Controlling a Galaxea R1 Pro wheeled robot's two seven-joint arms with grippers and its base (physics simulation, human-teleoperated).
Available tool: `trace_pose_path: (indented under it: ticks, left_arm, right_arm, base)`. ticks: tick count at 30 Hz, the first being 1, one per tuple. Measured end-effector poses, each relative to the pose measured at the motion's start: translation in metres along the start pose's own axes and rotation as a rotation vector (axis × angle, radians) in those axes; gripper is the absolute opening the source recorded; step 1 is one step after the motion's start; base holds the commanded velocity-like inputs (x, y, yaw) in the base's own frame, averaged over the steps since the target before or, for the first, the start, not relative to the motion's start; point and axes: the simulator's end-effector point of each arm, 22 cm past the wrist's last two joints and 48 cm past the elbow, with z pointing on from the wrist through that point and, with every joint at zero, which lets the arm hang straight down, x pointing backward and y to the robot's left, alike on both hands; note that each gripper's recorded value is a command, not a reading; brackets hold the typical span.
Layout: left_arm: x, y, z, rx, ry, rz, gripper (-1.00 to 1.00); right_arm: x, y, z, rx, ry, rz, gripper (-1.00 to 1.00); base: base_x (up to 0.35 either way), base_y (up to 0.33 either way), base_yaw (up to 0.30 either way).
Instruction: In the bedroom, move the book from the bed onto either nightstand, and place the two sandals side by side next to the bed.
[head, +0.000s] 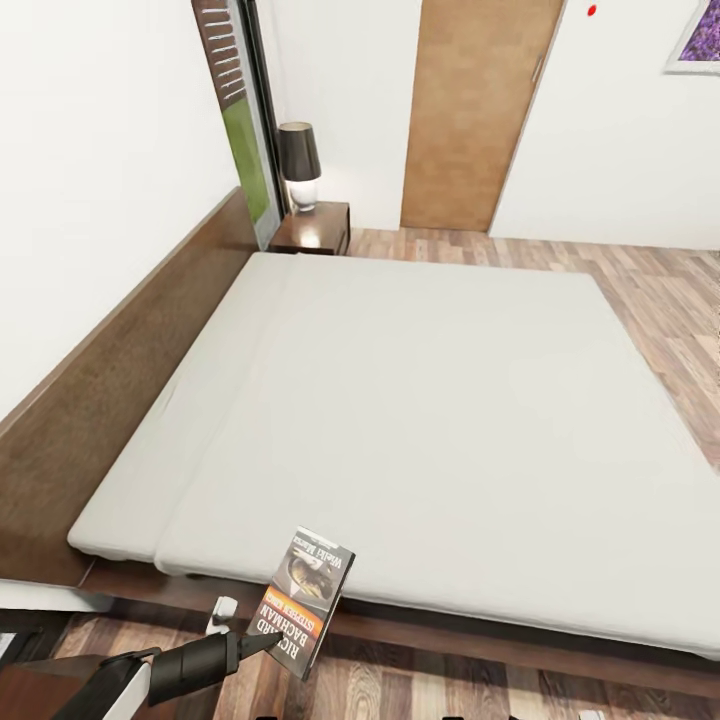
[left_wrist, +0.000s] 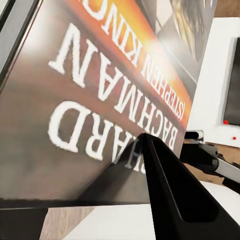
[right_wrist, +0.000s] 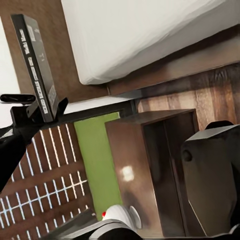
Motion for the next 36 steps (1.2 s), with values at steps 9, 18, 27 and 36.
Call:
trace_pose_path:
  ticks: [9,18,27,36]
  left_arm:
    - [-0.004,-0.005,-0.001,0.004,-0.005,0.013,-1.0]
    - [-0.007,-0.009,-0.001,0.007,-0.011,0.027,-1.0]
    - [-0.011,-0.014,-0.003,0.01,-0.016,0.039,-1.0]
    - [-0.014,-0.018,-0.004,0.013,-0.021,0.051,-1.0]
  right_arm:
    - [-0.001,0.003,0.0,-0.002,0.005,-0.016,1.0]
    - [-0.004,0.006,0.0,-0.009,0.0,-0.027,1.0]
    - [-0.006,0.01,0.0,-0.016,-0.005,-0.038,1.0]
    - [-0.009,0.014,0.0,-0.023,-0.011,-0.05,1.0]
  base:
    - [0.0,0.0,-0.029]
    - [0.0,0.0,-0.011]
    - [0.0,0.0,-0.001]
    - [0.0,0.0,0.0]
